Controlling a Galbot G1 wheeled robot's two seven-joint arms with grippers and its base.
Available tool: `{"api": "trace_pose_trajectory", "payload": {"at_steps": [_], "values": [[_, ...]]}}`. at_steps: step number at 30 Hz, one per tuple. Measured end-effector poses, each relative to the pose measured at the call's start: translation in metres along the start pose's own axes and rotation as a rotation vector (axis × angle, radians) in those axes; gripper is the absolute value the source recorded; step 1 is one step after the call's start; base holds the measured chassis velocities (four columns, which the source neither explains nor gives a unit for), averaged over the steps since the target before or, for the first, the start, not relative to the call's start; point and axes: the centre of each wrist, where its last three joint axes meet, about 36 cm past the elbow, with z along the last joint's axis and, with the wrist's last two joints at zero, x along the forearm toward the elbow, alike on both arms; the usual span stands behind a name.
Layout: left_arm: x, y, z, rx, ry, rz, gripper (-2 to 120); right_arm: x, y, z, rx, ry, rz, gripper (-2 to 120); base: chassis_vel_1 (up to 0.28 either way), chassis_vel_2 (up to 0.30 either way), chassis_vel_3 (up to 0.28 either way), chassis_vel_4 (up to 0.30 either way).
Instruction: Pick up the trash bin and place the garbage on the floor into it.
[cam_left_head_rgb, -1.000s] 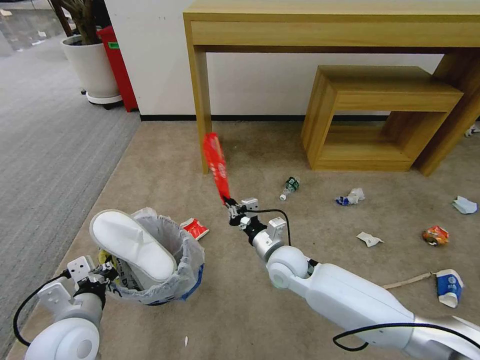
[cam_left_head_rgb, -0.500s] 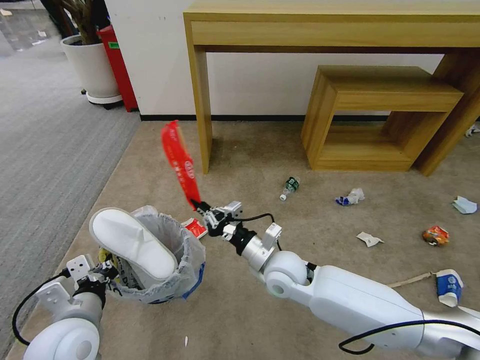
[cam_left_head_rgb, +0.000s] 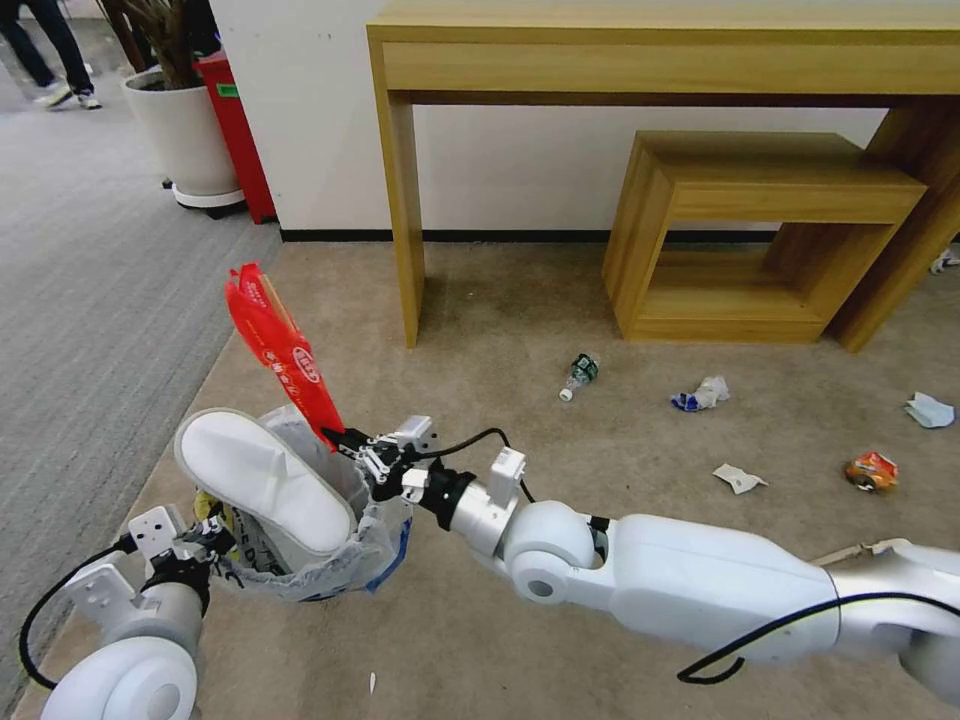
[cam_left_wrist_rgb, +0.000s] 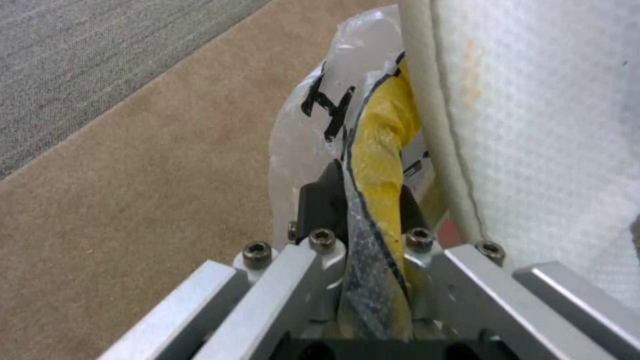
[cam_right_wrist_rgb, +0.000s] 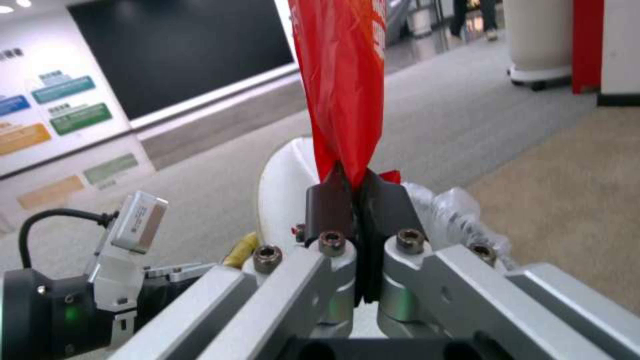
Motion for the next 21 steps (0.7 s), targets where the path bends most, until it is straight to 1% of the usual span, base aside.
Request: {"api": "trace_pose_trajectory", "payload": {"at_steps": [5, 10, 12, 13, 16, 21], "values": [[0.001, 0.000, -0.002, 0.006, -0.007, 0.001, 3, -0.006, 0.012, -0.003, -0.003, 0.057, 0.014, 0, 0.000, 0.000, 0.000, 0.000], [0.005, -0.002, -0.004, 0.013, -0.015, 0.008, 3, -0.011, 0.019, 0.006, 0.002, 0.112, 0.034, 0, 0.000, 0.000, 0.000, 0.000], [0.007, -0.004, -0.006, 0.016, -0.020, 0.013, 3, -0.020, 0.029, 0.011, -0.011, 0.147, 0.050, 0, 0.000, 0.000, 0.000, 0.000], [0.007, -0.004, -0.006, 0.016, -0.020, 0.013, 3, -0.020, 0.029, 0.011, -0.011, 0.147, 0.050, 0, 0.000, 0.000, 0.000, 0.000], [0.009, -0.004, -0.006, 0.018, -0.022, 0.016, 3, -0.034, 0.042, 0.016, -0.014, 0.169, 0.036, 0, 0.000, 0.000, 0.000, 0.000], [0.011, -0.005, -0.006, 0.021, -0.023, 0.019, 3, -0.044, 0.052, 0.018, -0.020, 0.195, 0.036, 0, 0.000, 0.000, 0.000, 0.000]]}}
